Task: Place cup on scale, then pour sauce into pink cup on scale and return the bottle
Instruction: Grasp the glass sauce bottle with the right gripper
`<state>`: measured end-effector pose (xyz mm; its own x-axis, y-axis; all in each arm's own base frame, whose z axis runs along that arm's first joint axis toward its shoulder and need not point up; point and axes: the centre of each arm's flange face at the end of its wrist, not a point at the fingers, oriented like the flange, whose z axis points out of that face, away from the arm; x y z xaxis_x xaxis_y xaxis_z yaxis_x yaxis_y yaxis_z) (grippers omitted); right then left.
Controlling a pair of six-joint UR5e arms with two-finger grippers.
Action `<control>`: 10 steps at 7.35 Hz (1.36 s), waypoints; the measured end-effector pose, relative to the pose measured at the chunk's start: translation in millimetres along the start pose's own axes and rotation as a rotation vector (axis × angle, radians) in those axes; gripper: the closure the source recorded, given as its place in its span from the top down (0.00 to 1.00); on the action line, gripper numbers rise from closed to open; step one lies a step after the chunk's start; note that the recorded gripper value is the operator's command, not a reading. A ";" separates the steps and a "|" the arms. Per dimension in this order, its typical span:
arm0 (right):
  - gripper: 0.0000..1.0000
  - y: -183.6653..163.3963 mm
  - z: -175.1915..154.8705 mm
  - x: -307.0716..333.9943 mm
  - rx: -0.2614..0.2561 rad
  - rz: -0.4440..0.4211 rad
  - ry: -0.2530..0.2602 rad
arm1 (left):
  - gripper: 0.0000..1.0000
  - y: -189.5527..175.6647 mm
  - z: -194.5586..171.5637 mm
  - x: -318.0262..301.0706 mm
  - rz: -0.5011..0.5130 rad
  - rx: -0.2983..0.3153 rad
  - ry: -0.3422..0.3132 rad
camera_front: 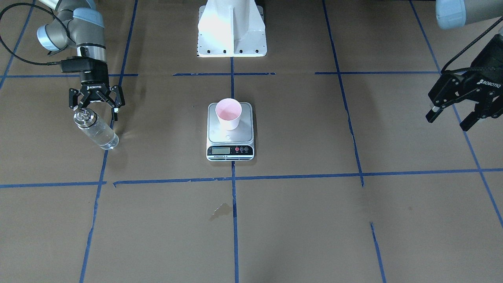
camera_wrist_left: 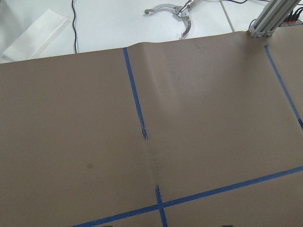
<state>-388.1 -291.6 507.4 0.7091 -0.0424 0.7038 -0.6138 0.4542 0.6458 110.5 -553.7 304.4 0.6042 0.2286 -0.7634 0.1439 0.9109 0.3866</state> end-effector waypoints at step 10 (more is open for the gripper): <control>1.00 -7.7 40.8 1.4 0.046 -0.025 0.057 | 0.84 0.0 -4.0 2.5 0.004 0.006 0.003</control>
<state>-396.5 -331.4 515.5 0.7426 -0.0016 0.6697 -0.6097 0.4120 0.6771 108.9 -551.8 300.5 0.6026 0.2331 -0.7632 0.1464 0.9079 0.3929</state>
